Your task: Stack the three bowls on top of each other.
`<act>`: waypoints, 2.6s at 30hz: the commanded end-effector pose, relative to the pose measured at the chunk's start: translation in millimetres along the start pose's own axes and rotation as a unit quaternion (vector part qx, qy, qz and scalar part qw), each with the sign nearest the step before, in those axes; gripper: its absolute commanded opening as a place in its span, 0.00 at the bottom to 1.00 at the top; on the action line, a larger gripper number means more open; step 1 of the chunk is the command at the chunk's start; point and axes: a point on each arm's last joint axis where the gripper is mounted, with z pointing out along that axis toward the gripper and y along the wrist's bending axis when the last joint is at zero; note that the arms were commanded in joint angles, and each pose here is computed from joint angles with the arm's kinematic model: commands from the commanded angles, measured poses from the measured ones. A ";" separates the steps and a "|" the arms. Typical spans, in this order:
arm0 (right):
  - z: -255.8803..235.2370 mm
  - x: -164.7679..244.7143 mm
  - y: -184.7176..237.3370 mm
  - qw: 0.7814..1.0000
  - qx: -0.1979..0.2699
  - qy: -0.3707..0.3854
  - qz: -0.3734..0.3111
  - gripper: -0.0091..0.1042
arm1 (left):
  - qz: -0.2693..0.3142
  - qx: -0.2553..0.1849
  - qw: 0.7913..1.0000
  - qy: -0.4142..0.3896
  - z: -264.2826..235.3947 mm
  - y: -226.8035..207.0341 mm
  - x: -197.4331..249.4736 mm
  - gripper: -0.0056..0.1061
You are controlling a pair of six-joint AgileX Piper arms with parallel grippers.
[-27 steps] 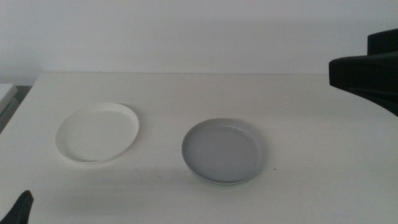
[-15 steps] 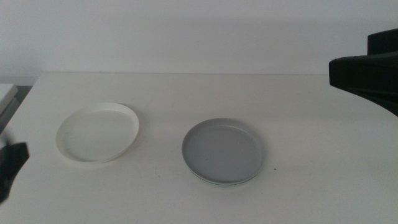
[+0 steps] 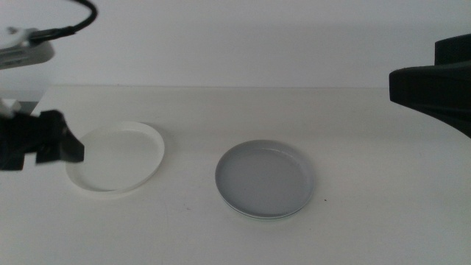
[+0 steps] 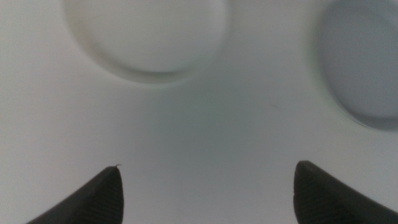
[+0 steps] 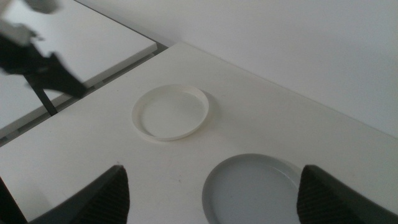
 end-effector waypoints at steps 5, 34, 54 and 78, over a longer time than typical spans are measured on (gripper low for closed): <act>0.5 0.4 -0.1 1.000 0.001 -0.004 -0.006 0.90 | -0.043 -0.026 0.997 0.062 49.5 36.6 -59.0 0.89; 0.5 0.4 -0.1 1.000 0.001 -0.004 -0.006 0.90 | -0.044 -0.030 0.987 0.155 259.5 133.9 -109.3 0.84; 0.5 0.4 -0.1 1.000 0.001 -0.004 -0.006 0.90 | -0.005 0.072 0.991 0.115 147.6 29.5 -163.7 0.03; 0.5 0.4 -0.1 1.000 0.001 -0.004 -0.006 0.90 | 0.112 0.108 0.968 0.197 250.7 -123.8 -107.3 0.03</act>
